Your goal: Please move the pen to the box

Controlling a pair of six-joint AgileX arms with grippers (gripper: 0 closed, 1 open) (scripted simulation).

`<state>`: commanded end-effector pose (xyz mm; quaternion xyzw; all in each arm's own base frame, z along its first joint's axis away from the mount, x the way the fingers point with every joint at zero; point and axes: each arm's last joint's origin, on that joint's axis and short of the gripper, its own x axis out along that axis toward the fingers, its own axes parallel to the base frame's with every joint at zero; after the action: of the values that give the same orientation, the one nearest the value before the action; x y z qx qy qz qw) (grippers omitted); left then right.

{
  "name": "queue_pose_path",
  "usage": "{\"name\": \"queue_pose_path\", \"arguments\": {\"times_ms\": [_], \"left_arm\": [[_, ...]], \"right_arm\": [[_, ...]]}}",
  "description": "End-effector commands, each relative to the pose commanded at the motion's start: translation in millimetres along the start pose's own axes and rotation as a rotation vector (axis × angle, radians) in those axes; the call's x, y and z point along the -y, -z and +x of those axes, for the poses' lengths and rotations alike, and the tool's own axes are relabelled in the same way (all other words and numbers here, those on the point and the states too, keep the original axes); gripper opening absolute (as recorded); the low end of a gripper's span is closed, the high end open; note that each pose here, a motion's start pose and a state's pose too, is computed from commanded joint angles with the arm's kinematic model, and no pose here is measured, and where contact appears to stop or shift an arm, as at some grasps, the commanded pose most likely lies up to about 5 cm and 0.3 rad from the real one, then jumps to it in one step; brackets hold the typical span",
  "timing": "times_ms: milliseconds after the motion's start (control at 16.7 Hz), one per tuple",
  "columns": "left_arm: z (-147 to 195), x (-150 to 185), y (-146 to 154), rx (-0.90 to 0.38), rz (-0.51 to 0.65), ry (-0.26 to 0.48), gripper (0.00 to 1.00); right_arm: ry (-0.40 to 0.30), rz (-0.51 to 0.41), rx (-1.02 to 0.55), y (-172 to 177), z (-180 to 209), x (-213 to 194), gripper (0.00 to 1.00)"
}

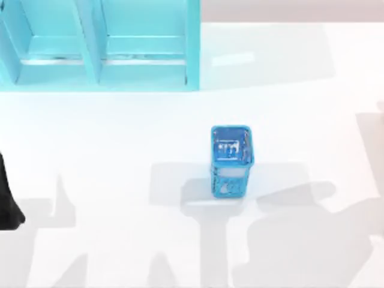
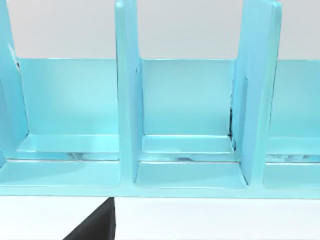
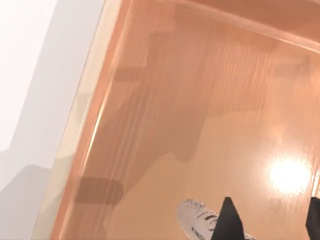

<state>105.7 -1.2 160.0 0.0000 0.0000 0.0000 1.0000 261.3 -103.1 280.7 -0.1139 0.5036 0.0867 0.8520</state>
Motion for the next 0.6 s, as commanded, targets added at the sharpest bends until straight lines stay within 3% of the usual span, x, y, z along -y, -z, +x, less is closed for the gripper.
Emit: {"name": "queue_pose_path", "arguments": {"times_ms": [420,600], "left_arm": [[0.0,0.0,0.0,0.0,0.0,0.0,1.0],[0.0,0.0,0.0,0.0,0.0,0.0,1.0]], "right_arm": [[0.0,0.0,0.0,0.0,0.0,0.0,0.98],[0.0,0.0,0.0,0.0,0.0,0.0,1.0]]}}
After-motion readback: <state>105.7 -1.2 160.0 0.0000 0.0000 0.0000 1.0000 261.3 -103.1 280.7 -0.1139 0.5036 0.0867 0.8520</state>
